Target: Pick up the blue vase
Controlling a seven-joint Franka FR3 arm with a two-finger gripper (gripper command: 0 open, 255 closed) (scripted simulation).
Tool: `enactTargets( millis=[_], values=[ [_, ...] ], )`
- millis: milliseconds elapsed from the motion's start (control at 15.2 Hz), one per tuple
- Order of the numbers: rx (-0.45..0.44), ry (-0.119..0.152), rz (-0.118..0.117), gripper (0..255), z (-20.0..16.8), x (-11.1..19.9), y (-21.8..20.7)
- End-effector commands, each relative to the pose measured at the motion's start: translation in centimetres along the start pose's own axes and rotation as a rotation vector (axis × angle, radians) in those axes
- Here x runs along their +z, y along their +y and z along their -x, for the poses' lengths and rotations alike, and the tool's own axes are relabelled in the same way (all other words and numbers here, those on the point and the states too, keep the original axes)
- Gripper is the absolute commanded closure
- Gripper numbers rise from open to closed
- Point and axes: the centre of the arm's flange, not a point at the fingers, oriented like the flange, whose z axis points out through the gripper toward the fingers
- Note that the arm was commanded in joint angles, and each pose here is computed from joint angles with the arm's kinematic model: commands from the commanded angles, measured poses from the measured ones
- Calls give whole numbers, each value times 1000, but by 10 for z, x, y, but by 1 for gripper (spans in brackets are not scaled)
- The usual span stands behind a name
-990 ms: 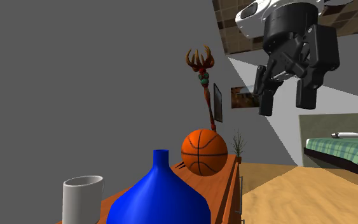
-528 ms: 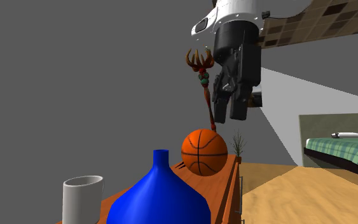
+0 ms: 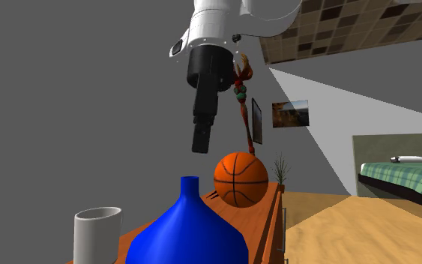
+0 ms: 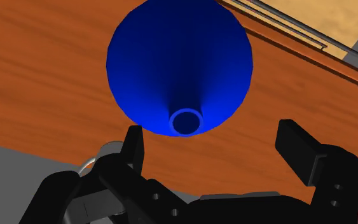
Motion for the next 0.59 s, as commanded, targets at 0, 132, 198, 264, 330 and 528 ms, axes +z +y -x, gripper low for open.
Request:
enactTargets(
  millis=[0, 132, 198, 264, 330, 528],
  values=[
    [-1, -5, 2, 0, -25, 9, 11],
    [-1, -6, 2, 0, -28, 16, 13],
    [-1, -6, 2, 0, -27, 21, 12],
    [-1, -6, 2, 0, -27, 26, 12],
    [-1, -6, 2, 0, -26, 32, 12],
    [-1, -6, 2, 0, -24, 50, 12]
  ],
)
